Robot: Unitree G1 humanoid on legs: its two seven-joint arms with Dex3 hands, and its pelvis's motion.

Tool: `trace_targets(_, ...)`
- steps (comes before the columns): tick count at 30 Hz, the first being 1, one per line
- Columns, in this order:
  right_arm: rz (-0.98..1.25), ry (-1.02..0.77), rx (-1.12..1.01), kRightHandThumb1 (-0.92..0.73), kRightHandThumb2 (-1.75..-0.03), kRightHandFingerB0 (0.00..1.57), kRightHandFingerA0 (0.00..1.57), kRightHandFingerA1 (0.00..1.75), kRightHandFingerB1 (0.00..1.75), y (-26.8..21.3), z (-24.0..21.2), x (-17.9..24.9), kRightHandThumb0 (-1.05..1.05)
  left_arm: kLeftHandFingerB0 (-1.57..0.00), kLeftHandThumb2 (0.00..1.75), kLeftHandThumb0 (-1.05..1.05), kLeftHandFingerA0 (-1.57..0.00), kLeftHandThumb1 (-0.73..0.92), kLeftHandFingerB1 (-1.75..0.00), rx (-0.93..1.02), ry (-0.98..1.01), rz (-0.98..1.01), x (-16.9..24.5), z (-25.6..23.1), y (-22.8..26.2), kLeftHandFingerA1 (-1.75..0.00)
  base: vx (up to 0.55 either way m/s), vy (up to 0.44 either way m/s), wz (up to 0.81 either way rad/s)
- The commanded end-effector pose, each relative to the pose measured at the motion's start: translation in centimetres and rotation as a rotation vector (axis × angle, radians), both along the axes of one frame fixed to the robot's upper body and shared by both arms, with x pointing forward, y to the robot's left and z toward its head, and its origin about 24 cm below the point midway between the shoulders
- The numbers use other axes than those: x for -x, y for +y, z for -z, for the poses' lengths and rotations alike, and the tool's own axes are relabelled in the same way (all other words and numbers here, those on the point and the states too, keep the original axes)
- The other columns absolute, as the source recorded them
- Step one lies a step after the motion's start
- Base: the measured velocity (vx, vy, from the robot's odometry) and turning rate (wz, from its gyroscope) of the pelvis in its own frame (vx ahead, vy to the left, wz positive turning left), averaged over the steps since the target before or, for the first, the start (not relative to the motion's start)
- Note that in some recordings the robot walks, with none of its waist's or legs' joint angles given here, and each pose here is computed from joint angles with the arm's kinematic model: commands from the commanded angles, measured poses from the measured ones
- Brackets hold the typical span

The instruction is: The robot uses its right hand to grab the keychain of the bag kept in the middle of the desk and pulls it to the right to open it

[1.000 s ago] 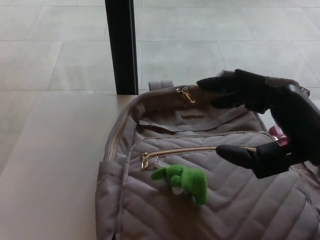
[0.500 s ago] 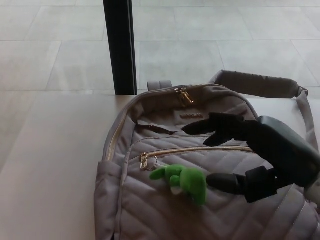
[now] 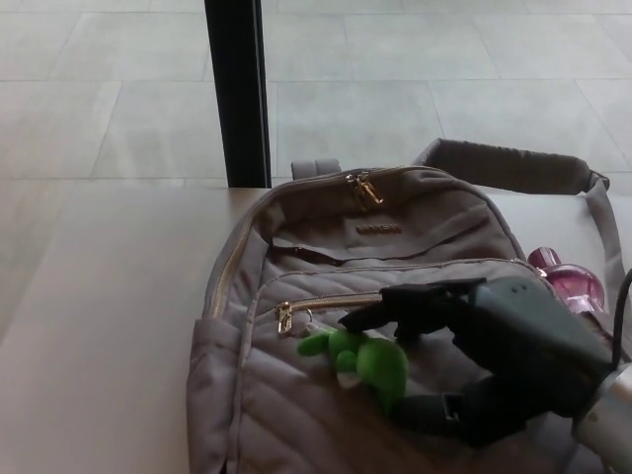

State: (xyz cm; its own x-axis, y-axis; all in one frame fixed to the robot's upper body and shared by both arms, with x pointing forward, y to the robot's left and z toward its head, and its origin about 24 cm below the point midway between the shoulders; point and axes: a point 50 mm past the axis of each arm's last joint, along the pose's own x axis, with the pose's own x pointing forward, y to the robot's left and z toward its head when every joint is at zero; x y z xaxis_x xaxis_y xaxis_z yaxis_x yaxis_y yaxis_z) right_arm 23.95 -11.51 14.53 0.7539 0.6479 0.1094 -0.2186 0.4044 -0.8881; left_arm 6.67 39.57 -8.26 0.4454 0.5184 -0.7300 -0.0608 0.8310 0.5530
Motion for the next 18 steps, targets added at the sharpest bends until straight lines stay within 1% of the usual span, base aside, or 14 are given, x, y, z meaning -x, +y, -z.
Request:
trace_targets(1,0.076,-0.085,0.132,-0.73,-0.62,0.54,0.65,0.77,0.42,-1.0,1.1,0.4,-0.83,-0.56,0.59,-0.58,-0.74,0.62,-0.41,-0.032,0.015,0.031,0.0,-0.5,0.6,-0.71,0.00,0.000,0.00)
trace_targets(2,0.095,-0.090,0.139,-0.56,-1.00,0.49,0.62,0.75,0.53,-1.3,1.2,0.3,-0.80,-0.57,0.59,-0.60,-0.75,0.62,-0.41,-0.030,0.013,0.029,0.1,-0.5,0.6,-0.67,0.00,0.000,0.00)
trace_targets(4,0.120,-0.079,0.156,-0.58,-1.02,0.49,0.61,0.73,0.53,-1.7,1.5,0.2,-0.82,-0.56,0.59,-0.59,-0.75,0.62,-0.40,-0.024,0.015,0.023,0.1,-0.5,0.6,-0.64,0.00,0.000,0.00)
trace_targets(5,0.138,-0.064,0.161,-0.75,-0.63,0.55,0.62,0.64,0.40,-2.0,1.8,0.1,-0.84,-0.56,0.59,-0.58,-0.72,0.62,-0.40,-0.015,0.009,0.016,0.1,-0.5,0.6,-0.59,0.00,0.000,0.00)
trace_targets(7,0.157,-0.065,0.163,-0.75,-0.63,0.57,0.65,0.63,0.40,-2.2,2.1,0.0,-0.84,-0.55,0.59,-0.59,-0.72,0.62,-0.40,-0.013,0.008,0.018,0.1,-0.5,0.6,-0.57,0.00,0.000,0.00)
trace_targets(8,0.166,-0.071,0.156,-0.73,-0.62,0.59,0.68,0.69,0.40,-2.1,2.2,0.0,-0.81,-0.57,0.60,-0.58,-0.72,0.62,-0.41,-0.016,0.007,0.021,0.0,-0.5,0.6,-0.59,0.00,0.000,0.00)
trace_targets(11,0.194,-0.061,0.120,-0.69,-0.62,0.58,0.74,0.71,0.39,-2.0,2.6,0.1,-0.71,-0.59,0.59,-0.58,-0.73,0.63,-0.42,-0.016,0.001,0.024,0.0,-0.5,0.6,-0.63,0.00,0.000,0.00)
trace_targets(12,0.224,-0.040,0.087,-0.69,-0.61,0.56,0.86,0.85,0.40,-1.8,2.7,0.2,-0.66,-0.60,0.59,-0.59,-0.74,0.63,-0.41,-0.019,0.005,0.030,0.1,-0.5,0.6,-0.64,0.00,0.000,0.00)
trace_targets(13,0.238,-0.038,0.073,-0.69,-0.62,0.56,0.94,0.87,0.40,-1.7,2.8,0.3,-0.60,-0.60,0.59,-0.59,-0.74,0.63,-0.41,-0.020,0.006,0.031,0.1,-0.5,0.6,-0.64,0.00,0.000,0.00)
trace_targets(14,0.240,-0.047,0.067,-0.69,-0.62,0.56,0.94,0.87,0.40,-1.6,2.9,0.3,-0.60,-0.60,0.59,-0.59,-0.74,0.63,-0.41,-0.020,0.006,0.031,0.0,-0.5,0.6,-0.64,0.00,0.000,0.00)
trace_targets(15,0.246,-0.047,0.044,-0.71,-0.61,0.57,0.99,0.92,0.41,-1.5,2.8,0.3,-0.59,-0.60,0.59,-0.59,-0.73,0.63,-0.41,-0.013,0.001,0.020,0.0,-0.4,0.5,-0.62,0.00,0.000,0.00)
trace_targets(16,0.247,-0.047,0.041,-0.71,-0.61,0.57,0.99,0.92,0.41,-1.4,2.8,0.3,-0.59,-0.60,0.59,-0.59,-0.73,0.63,-0.41,-0.012,0.000,0.019,0.0,-0.4,0.5,-0.62,0.00,0.000,0.00)
trace_targets(17,0.259,-0.028,0.037,-0.73,-0.61,0.55,1.03,0.93,0.40,-1.3,2.9,0.4,-0.55,-0.60,0.59,-0.59,-0.74,0.63,-0.41,-0.012,0.000,0.020,0.0,-0.4,0.5,-0.63,0.00,0.000,0.00)
trace_targets(18,0.277,-0.016,-0.012,-0.70,-0.61,0.63,1.19,1.07,0.41,-0.8,3.3,0.6,-0.37,-0.60,0.60,-0.62,-0.73,0.65,-0.41,-0.013,-0.002,0.038,0.0,-0.5,0.5,-0.65,0.00,0.000,0.00)
